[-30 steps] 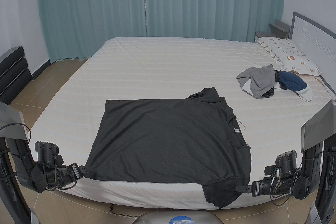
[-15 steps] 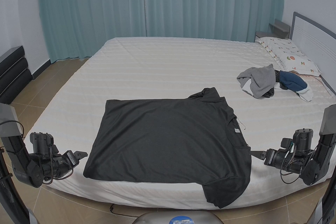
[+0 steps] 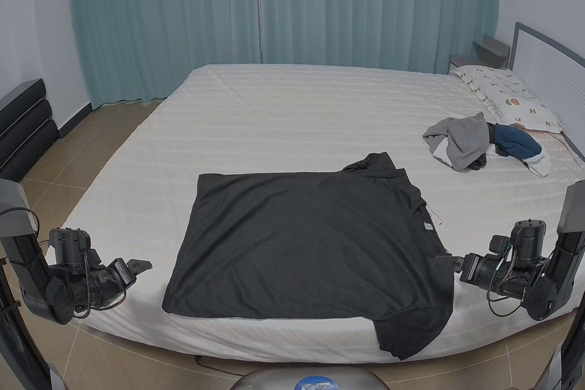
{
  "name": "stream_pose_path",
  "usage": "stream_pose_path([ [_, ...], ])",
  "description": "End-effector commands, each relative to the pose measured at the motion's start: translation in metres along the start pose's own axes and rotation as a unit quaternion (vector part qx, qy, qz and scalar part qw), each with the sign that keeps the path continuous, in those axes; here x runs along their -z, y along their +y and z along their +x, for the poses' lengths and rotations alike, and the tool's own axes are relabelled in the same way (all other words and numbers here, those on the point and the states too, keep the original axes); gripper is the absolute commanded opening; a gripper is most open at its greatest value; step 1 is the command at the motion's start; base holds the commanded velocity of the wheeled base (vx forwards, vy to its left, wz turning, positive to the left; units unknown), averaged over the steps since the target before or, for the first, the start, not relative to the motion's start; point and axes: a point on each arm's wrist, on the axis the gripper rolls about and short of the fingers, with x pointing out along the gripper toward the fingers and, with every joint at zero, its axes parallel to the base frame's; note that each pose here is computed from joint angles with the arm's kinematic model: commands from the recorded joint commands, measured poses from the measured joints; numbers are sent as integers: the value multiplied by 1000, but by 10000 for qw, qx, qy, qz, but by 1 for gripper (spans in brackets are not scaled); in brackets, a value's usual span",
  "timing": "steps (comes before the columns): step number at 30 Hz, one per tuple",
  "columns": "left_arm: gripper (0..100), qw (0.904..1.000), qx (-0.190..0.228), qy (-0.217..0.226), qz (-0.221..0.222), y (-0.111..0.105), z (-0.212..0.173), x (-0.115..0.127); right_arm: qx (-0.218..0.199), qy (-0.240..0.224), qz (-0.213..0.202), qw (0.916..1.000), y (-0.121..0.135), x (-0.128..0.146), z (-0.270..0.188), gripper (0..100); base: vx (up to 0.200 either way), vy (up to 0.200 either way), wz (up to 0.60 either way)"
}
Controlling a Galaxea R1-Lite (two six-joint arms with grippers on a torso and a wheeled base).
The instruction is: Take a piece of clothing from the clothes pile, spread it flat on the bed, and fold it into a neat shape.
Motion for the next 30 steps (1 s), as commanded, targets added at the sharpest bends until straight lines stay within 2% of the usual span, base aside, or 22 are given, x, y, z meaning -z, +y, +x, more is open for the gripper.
stream_pose_path([
  [1, 100, 9999, 21, -114, -79, 0, 1, -6, -12, -61, 0, 10000, 0, -3, 0, 100, 0, 0, 0],
  [4, 100, 9993, 38, -178, -323, 1, 4, -11, -21, -109, 26, 9999, 0, -5, 0, 100, 0, 0, 0],
  [5, 100, 9984, 140, -189, -524, 0, 5, -14, -14, -96, 53, 9999, 0, -4, 0, 100, 0, 0, 0],
  [7, 100, 9977, 244, -129, -614, -1, 5, -14, -7, -65, 65, 10000, 0, -3, 1, 100, 0, 0, 0],
  [9, 100, 9977, 277, -85, -616, -1, 5, -13, -9, -55, 64, 10000, 0, -3, 2, 100, 0, 0, 0],
  [18, 100, 9977, 291, -34, -606, 0, 5, -11, -3, -41, 68, 10000, -1, -2, 2, 100, 200, 0, 0],
  [30, 100, 9977, 287, -33, -620, -1, 10, -13, -8, -66, 84, 9999, -1, -4, 4, 100, 0, 0, 0],
])
